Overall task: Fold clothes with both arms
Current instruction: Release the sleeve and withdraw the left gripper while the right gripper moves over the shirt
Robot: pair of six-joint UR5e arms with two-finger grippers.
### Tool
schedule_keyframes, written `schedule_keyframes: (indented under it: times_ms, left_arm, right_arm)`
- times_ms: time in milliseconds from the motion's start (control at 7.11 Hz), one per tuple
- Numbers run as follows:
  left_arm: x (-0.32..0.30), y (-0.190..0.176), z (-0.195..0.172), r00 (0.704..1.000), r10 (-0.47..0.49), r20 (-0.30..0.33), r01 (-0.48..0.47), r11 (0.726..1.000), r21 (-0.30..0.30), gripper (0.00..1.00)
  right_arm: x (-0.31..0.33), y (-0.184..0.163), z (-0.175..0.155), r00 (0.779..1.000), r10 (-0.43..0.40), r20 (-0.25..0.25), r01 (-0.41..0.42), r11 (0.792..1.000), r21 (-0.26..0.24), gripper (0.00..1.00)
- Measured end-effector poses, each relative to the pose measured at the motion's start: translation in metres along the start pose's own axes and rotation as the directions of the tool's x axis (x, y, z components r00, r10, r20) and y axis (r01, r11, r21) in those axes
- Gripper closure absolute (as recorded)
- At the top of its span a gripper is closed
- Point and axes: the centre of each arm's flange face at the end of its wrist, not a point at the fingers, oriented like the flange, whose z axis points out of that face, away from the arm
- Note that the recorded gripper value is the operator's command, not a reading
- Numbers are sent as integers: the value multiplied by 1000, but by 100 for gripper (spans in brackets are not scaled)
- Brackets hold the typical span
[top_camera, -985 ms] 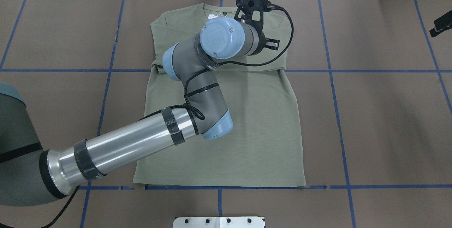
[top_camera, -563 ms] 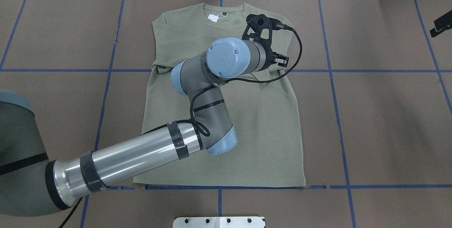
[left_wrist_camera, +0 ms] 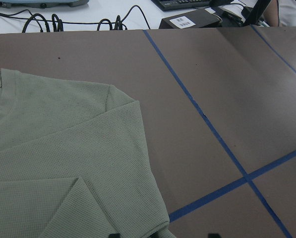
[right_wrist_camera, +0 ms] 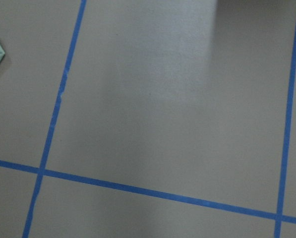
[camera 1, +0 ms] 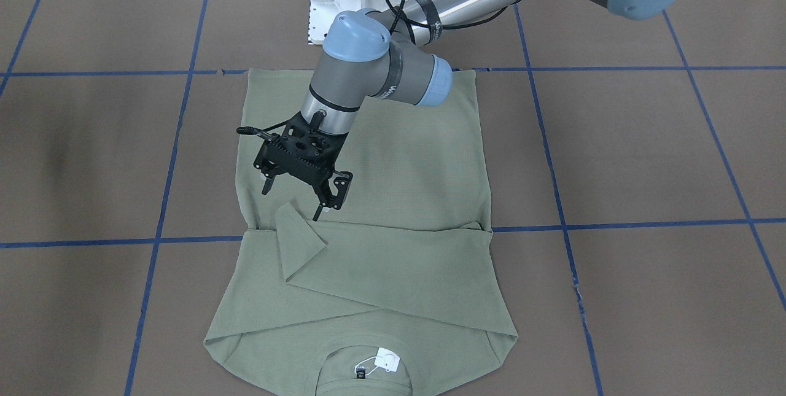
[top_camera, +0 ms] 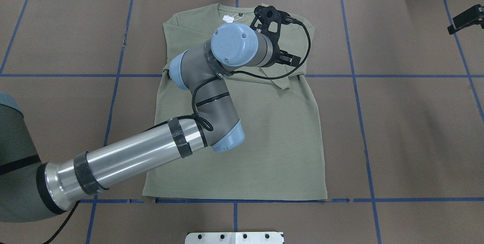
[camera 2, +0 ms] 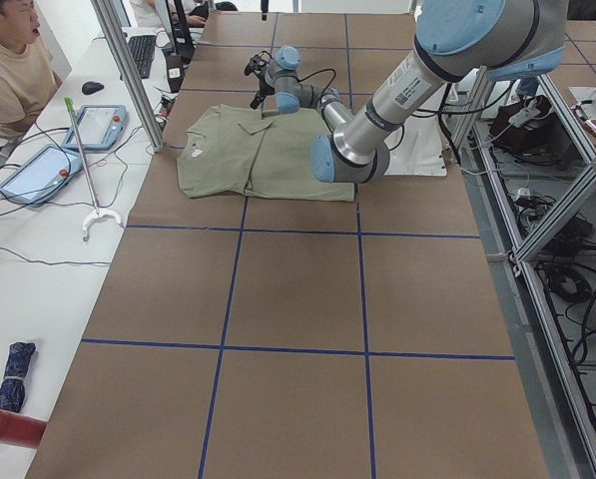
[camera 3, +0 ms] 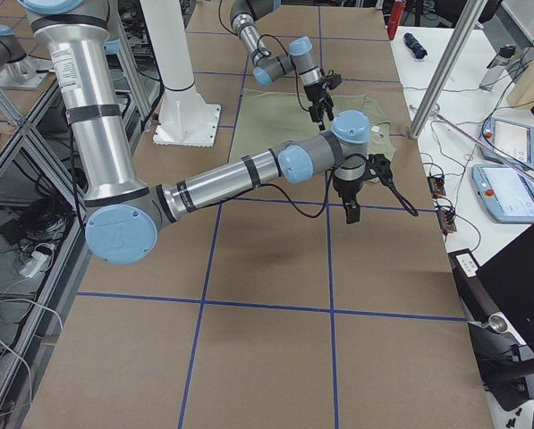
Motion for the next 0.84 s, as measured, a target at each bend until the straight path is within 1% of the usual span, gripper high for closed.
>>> schedule_keyframes:
  times_ms: [141, 281, 422, 703, 844]
  left_arm:
    - [-35, -4, -13, 999, 25, 44, -22, 998, -64, 0]
    - [-81, 0, -35, 996, 46, 80, -37, 993, -109, 0]
    - [-127, 7, -63, 994, 63, 93, -52, 991, -125, 0]
    - [-206, 26, -117, 990, 126, 69, -114, 981, -155, 0]
    - [-235, 38, -138, 986, 158, 53, -147, 975, -166, 0]
  right_arm:
    - [-40, -14, 11, 998, -58, 25, 58, 998, 21, 0]
    - [-96, -32, 22, 996, -80, 36, 79, 996, 43, 0]
    - [-160, -46, 35, 996, -89, 25, 87, 994, 71, 1]
    - [-278, -61, 68, 997, -75, -6, 75, 990, 116, 2]
    - [-325, -68, 89, 998, -62, -30, 65, 989, 129, 9]
